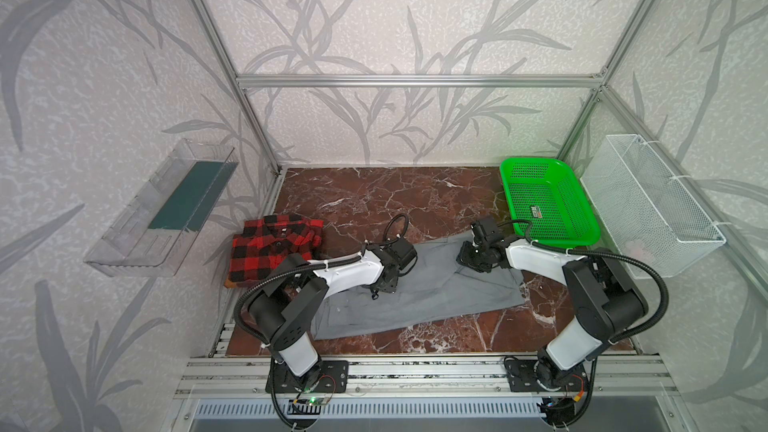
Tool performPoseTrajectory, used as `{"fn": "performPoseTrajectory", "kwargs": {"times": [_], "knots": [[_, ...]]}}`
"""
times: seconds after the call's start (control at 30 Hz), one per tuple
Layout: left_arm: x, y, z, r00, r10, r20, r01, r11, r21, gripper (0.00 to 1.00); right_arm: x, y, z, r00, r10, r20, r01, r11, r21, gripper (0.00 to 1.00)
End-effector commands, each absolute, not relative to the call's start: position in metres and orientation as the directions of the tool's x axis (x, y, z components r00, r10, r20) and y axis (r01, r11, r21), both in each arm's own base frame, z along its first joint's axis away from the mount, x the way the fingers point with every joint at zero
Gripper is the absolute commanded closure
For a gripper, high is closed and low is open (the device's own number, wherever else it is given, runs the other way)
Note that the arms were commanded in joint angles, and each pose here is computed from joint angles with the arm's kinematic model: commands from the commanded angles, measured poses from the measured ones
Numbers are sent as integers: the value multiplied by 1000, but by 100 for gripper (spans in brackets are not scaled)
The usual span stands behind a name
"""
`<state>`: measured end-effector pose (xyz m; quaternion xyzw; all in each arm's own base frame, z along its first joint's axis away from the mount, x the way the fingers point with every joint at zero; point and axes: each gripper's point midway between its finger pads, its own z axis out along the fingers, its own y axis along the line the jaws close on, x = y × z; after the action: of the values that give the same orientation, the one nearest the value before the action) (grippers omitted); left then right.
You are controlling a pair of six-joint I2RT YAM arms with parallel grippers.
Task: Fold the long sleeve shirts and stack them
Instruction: 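Rotate the grey shirt with both grippers so it lies lengthwise toward the robot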
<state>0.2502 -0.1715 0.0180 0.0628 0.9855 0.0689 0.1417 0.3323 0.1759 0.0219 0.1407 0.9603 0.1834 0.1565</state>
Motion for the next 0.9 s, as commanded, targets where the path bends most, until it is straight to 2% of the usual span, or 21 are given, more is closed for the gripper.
{"fn": "performPoseTrajectory", "kwargs": {"times": [0.0, 0.27, 0.4, 0.53, 0.63, 0.77, 0.87], "knots": [[206, -179, -4, -993, 71, -98, 68, 997, 32, 57, 329, 166, -5, -938, 291, -188, 230, 929, 291, 62], [180, -213, -5, -994, -79, -72, -60, 970, -236, 56, 387, 205, 3, -960, 217, -179, 153, 937, 314, 62], [168, -243, -10, -991, -107, -74, -75, 934, -348, 56, 415, 229, 9, -973, 108, -204, 38, 947, 317, 62], [166, -263, -7, -985, -127, -115, -79, 932, -355, 57, 433, 250, 26, -975, 45, -218, -37, 933, 357, 62], [176, -263, 13, -971, -158, -178, -92, 939, -331, 56, 438, 259, 57, -964, 0, -265, -101, 924, 368, 62], [188, -244, 53, -937, -197, -288, -116, 955, -273, 52, 430, 254, 110, -927, -64, -371, -189, 931, 312, 59], [190, -229, 83, -920, -172, -352, -85, 965, -249, 51, 412, 236, 139, -901, -47, -432, -186, 940, 285, 57]]}}
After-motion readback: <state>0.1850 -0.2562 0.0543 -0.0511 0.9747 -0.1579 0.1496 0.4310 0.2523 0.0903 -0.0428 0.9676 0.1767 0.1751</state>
